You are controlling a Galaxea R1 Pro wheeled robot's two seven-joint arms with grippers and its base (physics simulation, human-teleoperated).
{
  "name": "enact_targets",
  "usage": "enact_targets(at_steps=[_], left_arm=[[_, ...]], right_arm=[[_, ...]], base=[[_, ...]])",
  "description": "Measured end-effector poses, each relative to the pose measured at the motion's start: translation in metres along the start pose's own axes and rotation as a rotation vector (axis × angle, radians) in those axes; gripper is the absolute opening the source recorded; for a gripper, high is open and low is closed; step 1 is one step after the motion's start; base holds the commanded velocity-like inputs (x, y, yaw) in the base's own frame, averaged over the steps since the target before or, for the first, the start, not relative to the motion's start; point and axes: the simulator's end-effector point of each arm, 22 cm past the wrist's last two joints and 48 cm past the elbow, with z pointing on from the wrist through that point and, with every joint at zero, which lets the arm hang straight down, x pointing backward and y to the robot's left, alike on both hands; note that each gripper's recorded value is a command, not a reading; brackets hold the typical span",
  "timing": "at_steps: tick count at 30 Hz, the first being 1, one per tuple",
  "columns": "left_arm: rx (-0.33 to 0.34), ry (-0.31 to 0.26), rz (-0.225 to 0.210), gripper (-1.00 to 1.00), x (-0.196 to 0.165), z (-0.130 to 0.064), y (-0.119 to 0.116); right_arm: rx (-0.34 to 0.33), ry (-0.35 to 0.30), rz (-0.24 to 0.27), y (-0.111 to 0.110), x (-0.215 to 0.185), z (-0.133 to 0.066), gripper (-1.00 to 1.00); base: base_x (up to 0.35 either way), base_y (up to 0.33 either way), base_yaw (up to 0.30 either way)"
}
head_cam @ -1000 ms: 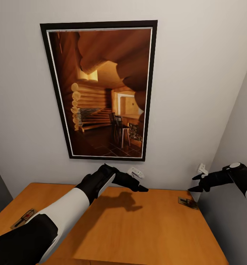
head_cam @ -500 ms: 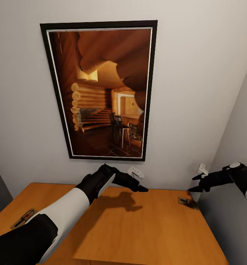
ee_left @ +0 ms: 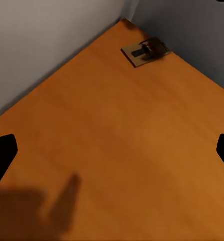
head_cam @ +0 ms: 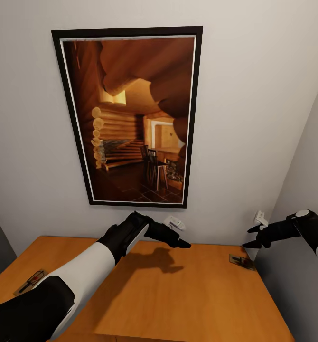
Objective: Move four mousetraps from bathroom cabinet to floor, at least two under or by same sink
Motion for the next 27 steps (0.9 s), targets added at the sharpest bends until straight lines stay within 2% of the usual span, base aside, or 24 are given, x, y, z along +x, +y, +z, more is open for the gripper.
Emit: enact_targets(at_steps=[8, 18, 27], left_arm=[[0.0, 0.004, -0.004, 1.0, 0.001, 0.001, 0.001], [0.0, 0.004, -0.005, 1.0, 0.002, 0.001, 0.001], [-0.001, 0.005, -0.004, 1.0, 0.002, 0.001, 0.002]], right_arm=[[-0.001, 0.042, -0.004, 0.0, 0.01, 0.001, 1.0], [0.003, 0.057, -0.005, -0.001, 0.013, 0.001, 1.0], [0.054, 0.062, -0.002, -0.012, 0.014, 0.0, 1.0]], base=[[0.0, 0.0, 0.0], [0.0, 0.0, 0.0], [0.0, 0.0, 0.0]])
